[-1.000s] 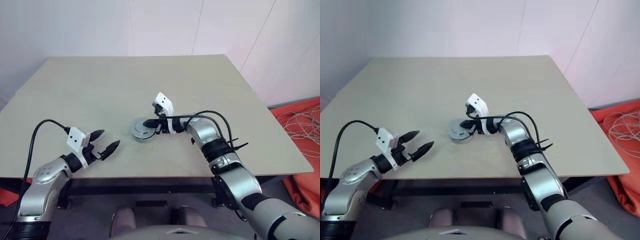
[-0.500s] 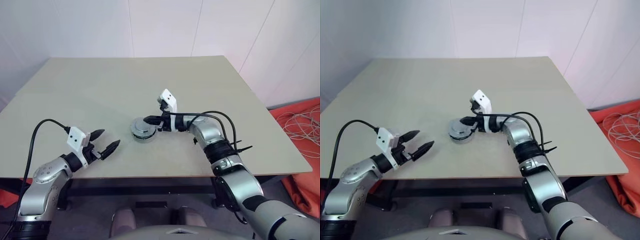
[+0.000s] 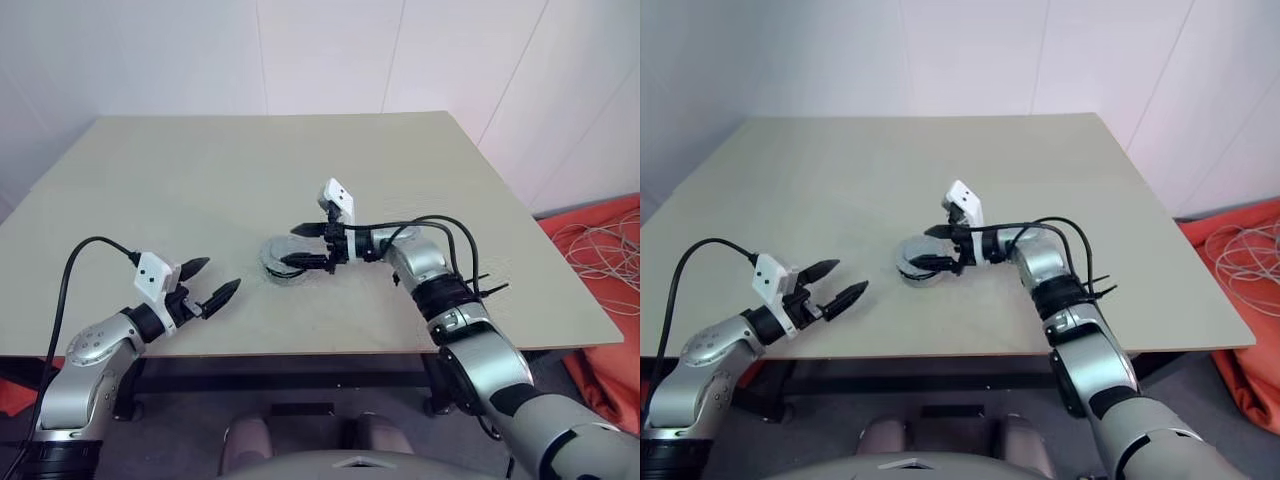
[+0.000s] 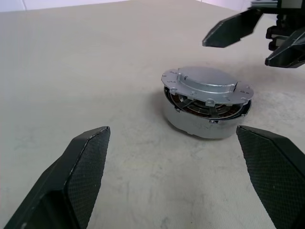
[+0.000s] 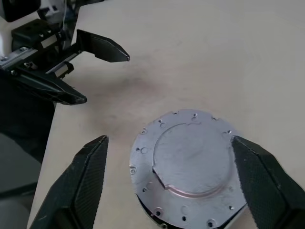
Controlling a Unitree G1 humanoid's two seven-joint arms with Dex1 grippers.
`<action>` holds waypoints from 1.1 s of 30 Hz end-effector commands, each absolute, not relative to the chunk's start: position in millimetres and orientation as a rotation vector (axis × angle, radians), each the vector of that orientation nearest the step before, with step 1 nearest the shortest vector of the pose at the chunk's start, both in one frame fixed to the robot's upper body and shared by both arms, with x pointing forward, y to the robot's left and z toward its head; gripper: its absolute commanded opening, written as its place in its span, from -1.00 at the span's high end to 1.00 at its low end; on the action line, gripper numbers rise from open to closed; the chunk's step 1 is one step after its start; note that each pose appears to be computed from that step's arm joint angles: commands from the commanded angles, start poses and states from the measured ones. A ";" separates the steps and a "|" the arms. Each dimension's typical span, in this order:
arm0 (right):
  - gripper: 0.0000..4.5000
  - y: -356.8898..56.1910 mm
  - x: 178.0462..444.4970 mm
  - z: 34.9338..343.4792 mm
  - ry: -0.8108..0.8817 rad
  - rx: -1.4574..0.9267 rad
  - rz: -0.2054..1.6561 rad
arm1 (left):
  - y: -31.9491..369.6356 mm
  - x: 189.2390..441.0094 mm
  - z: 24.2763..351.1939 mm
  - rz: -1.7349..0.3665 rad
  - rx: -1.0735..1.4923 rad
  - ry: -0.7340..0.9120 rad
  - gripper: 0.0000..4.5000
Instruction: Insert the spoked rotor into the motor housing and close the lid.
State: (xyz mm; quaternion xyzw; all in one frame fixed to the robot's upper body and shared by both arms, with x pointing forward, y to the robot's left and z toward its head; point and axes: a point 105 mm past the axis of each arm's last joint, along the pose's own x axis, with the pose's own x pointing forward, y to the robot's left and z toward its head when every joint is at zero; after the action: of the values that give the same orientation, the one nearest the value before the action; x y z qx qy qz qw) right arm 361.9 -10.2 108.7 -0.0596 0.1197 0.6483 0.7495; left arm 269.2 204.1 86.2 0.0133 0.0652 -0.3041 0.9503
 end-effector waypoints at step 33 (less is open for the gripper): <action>-0.99 3.3 376.3 88.3 0.310 -0.388 1.435 | 207.6 262.0 109.3 -0.581 0.062 0.069 -1.00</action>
State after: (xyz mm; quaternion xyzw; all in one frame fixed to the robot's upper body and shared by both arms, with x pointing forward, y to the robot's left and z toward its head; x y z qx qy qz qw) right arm 373.8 3.3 84.3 -0.1635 0.1524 0.6537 0.7230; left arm 259.4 209.4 93.3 0.0168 0.0614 -0.2819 0.9573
